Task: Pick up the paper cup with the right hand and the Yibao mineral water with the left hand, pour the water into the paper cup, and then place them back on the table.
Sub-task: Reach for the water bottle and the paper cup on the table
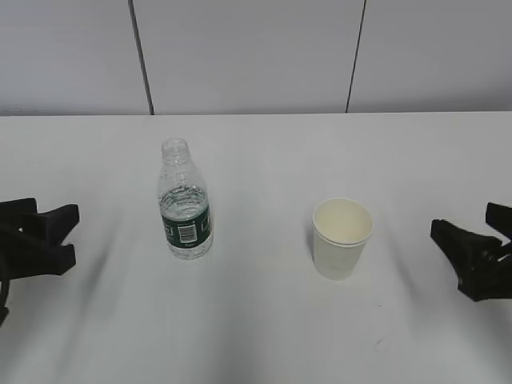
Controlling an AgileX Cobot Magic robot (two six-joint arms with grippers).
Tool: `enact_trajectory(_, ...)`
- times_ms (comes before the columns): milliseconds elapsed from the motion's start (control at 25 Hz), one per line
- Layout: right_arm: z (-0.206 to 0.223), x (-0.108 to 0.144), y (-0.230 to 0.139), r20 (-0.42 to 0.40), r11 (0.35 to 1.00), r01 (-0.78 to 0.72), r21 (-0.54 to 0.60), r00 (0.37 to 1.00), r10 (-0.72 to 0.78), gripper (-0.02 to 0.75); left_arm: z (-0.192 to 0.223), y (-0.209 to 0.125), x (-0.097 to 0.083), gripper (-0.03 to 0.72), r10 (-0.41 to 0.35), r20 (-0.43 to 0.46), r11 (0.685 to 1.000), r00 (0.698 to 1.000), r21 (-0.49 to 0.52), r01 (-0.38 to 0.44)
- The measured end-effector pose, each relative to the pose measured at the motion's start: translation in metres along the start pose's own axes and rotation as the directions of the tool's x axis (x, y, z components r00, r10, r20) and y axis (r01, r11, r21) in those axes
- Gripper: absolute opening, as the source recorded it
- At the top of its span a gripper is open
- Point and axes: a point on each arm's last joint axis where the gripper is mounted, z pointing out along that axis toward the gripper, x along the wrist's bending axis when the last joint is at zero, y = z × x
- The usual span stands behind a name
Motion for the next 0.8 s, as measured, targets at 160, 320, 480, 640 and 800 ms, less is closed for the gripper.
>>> enact_trajectory(160,0.001,0.008,-0.021,-0.055,1.0,-0.027,-0.014,0.998,0.026,0.587,0.015,-0.015,-0.003,0.377,0.033,0.04,0.999,0.999,0.008,-0.034)
enact_trajectory(320,0.009,0.016,-0.044,-0.147,0.998,0.031,0.059,0.989,-0.022,0.587,0.028,-0.031,-0.005,0.377,0.051,0.074,0.999,0.996,0.001,-0.052)
enact_trajectory(480,0.017,0.023,-0.065,-0.25,0.98,0.154,0.13,0.961,-0.118,0.587,0.037,-0.051,-0.013,0.377,0.086,0.165,0.995,0.983,0.037,-0.094)
enact_trajectory(640,0.024,0.027,-0.081,-0.32,0.961,0.221,0.167,0.934,-0.16,0.587,0.042,-0.064,-0.017,0.377,0.12,0.229,0.987,0.966,0.077,-0.141)
enact_trajectory(800,0.036,0.033,-0.085,-0.415,0.955,0.265,0.13,0.889,-0.19,0.587,0.042,-0.069,-0.019,0.377,0.134,0.251,0.983,0.959,0.092,-0.161)
